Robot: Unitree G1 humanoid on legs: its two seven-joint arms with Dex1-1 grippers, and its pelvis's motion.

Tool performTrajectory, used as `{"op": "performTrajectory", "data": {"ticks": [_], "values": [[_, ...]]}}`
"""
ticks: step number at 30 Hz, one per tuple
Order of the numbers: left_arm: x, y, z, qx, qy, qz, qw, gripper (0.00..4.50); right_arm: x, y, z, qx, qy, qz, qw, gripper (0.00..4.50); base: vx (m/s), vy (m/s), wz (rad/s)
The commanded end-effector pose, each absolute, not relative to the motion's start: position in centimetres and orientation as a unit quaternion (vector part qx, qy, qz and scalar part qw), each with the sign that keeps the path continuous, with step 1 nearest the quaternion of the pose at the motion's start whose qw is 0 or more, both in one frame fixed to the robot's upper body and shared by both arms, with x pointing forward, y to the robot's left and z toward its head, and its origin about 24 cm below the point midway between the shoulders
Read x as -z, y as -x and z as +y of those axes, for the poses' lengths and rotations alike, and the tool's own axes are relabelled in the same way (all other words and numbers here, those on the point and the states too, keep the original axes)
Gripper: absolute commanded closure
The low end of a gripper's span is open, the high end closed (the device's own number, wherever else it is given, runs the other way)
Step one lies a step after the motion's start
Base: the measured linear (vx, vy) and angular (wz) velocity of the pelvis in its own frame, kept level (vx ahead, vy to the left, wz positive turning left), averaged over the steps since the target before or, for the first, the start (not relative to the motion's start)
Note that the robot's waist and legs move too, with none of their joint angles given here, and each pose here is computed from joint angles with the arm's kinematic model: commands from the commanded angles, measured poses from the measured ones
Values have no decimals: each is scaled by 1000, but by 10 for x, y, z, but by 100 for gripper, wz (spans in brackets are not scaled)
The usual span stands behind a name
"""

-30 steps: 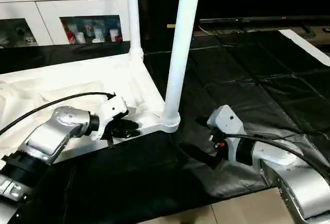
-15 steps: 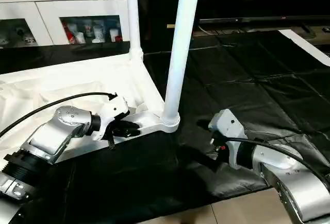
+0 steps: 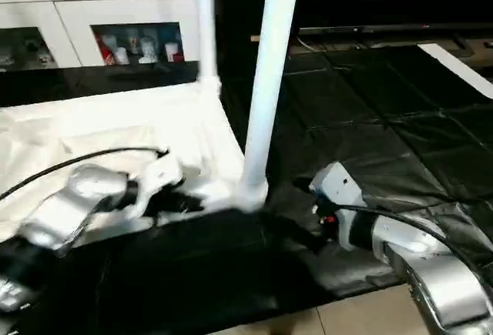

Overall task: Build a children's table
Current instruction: Rotate leg to tighten

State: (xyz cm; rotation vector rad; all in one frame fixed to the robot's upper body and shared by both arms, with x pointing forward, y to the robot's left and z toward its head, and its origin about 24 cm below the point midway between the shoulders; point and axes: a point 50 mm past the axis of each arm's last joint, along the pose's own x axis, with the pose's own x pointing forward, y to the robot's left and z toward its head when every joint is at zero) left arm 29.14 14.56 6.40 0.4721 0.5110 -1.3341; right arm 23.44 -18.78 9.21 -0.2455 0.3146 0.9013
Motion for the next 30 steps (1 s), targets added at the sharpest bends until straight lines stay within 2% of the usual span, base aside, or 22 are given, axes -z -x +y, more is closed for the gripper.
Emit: {"op": "performTrajectory", "data": {"ticks": [1, 8, 13, 18, 19, 22, 24, 30], "values": [[-66, -284, 141, 649, -232, 222, 690, 441, -94, -235, -187, -451, 128, 146, 871, 0, 0, 0, 0], [-68, -280, 142, 679, -245, 212, 659, 441, -93, -238, -181, -499, 131, 140, 845, 0, 0, 0, 0], [-70, -278, 133, 707, -252, 190, 633, 441, -84, -243, -170, -569, 119, 143, 801, 0, 0, 0, 0], [-70, -277, 128, 716, -254, 184, 624, 441, -76, -247, -166, -594, 111, 153, 782, 0, 0, 0, 0], [-70, -277, 128, 717, -254, 183, 623, 448, -74, -248, -165, -600, 105, 156, 778, 19, 0, 0, 0], [-70, -278, 128, 718, -256, 183, 620, 448, -72, -250, -163, -608, 94, 158, 773, 19, 0, 0, 0], [-70, -278, 128, 719, -258, 183, 619, 450, -71, -251, -163, -612, 89, 160, 769, 47, 0, 0, 0], [-70, -279, 130, 717, -263, 184, 619, 450, -68, -251, -163, -627, 77, 161, 759, 91, 0, 0, 0]]}}
